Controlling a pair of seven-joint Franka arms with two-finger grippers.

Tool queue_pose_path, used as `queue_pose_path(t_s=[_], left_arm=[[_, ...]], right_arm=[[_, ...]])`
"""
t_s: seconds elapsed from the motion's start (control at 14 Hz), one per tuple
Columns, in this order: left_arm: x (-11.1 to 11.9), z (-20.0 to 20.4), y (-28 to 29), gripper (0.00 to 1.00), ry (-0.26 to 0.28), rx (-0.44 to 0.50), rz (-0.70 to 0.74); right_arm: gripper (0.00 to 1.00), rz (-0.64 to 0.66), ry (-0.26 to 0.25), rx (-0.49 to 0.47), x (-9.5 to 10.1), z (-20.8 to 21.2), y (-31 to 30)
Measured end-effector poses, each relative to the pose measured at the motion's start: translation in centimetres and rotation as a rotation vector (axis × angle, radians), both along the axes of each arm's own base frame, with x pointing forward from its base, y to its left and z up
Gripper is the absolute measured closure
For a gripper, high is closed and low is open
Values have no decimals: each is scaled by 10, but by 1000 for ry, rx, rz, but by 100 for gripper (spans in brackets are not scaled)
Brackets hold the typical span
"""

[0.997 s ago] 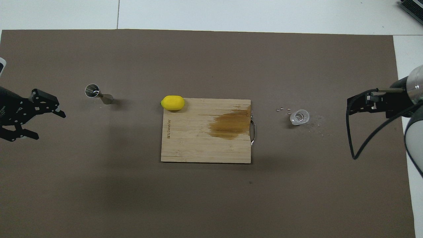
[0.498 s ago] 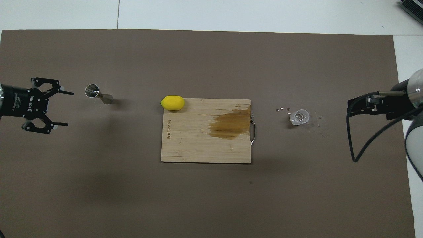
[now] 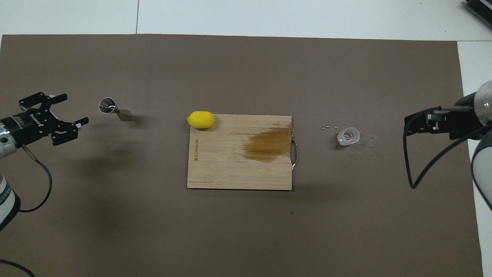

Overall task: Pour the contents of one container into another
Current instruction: 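Move the open left gripper toward the small metal cup, then close the left gripper around the small metal cup and lift it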

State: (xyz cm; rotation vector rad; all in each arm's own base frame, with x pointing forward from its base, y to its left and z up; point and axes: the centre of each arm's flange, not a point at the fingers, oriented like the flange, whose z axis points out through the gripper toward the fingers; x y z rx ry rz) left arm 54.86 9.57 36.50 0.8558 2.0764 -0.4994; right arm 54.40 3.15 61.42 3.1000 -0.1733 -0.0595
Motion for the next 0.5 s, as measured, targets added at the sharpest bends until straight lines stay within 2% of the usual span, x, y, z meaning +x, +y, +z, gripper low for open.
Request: queue_pose_path(t_s=[0.14, 0.5], left_arm=[[-3, -8, -12, 0, 14, -29, 2], [1, -15, -48, 0, 13, -56, 16]], right_arm=[[0, -1, 0, 1, 0, 0, 0], [0, -1, 1, 1, 0, 0, 0]])
